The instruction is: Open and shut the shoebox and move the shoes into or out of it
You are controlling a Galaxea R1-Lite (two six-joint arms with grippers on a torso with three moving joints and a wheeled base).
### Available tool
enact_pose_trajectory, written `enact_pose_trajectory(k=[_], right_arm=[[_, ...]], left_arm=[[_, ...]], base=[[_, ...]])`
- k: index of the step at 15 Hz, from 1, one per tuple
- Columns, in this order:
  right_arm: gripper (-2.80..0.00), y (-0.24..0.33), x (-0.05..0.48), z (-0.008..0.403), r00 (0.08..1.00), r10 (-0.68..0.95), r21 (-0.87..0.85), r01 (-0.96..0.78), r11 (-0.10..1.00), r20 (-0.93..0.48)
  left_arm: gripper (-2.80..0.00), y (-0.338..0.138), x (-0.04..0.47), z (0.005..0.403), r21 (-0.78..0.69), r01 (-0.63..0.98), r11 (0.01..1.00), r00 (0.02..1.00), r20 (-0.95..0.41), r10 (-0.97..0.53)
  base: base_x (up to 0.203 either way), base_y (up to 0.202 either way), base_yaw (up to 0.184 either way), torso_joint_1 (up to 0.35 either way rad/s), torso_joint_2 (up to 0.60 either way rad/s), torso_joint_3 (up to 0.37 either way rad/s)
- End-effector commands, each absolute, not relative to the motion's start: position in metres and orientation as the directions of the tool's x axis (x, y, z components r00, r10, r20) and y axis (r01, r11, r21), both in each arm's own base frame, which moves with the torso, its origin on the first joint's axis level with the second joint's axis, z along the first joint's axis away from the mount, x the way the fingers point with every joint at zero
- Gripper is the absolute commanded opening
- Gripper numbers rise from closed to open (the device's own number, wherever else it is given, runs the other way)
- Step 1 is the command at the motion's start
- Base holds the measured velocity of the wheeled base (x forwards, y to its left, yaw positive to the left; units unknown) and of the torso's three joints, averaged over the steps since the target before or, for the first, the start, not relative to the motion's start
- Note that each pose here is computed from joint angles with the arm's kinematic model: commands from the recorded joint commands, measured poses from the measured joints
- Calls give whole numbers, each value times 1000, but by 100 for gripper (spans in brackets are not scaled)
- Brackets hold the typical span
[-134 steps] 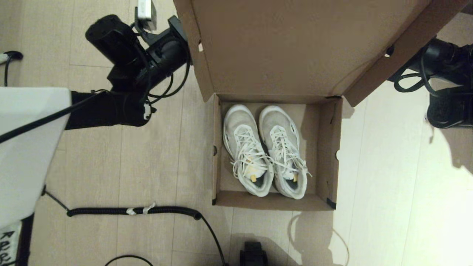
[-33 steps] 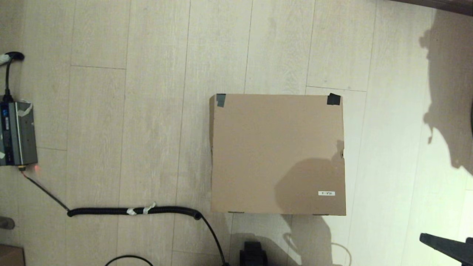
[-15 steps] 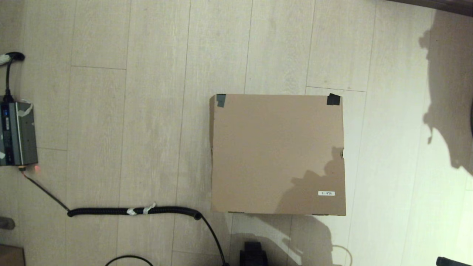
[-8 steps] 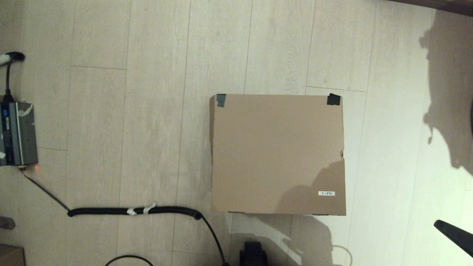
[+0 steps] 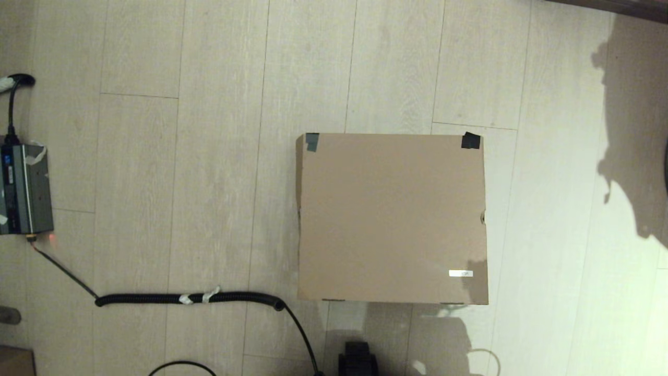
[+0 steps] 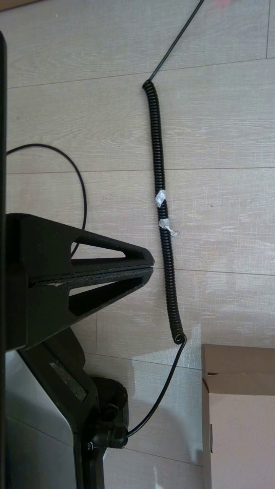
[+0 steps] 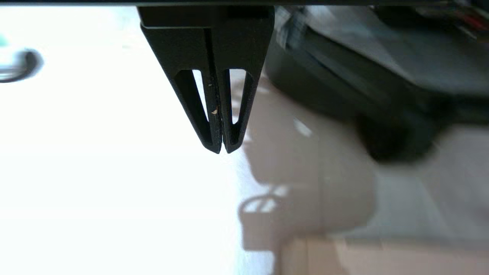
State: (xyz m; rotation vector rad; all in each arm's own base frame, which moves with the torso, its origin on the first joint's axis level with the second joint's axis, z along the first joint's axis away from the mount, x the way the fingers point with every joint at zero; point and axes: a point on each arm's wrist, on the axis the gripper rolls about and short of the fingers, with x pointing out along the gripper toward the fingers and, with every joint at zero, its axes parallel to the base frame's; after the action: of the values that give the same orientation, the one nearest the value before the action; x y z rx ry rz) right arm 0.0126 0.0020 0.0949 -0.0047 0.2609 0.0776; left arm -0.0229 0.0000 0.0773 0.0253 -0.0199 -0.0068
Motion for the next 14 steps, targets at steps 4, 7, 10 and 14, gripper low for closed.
enact_pose_trajectory(k=[4,7,10,14], right_arm=[[-280,1,-22,81,996,28,-49,-33,998,-87],[-280,0,-23,76,1000,-10,-22,9,1000,-6],[-280,0,-22,76,999,-28,7,27,1000,26],[-280,0,-22,76,999,-31,16,31,999,26]], left_arm=[[-280,0,-22,75,23,7,1000,1000,11,-8],[-280,0,-22,75,14,7,1000,1000,11,-7],[-280,0,-22,75,14,6,1000,1000,11,-6],[-280,0,-22,75,14,6,1000,1000,11,-6]], base=[[0,0,0,0,0,0],[0,0,0,0,0,0],[0,0,0,0,0,0],[0,0,0,0,0,0]])
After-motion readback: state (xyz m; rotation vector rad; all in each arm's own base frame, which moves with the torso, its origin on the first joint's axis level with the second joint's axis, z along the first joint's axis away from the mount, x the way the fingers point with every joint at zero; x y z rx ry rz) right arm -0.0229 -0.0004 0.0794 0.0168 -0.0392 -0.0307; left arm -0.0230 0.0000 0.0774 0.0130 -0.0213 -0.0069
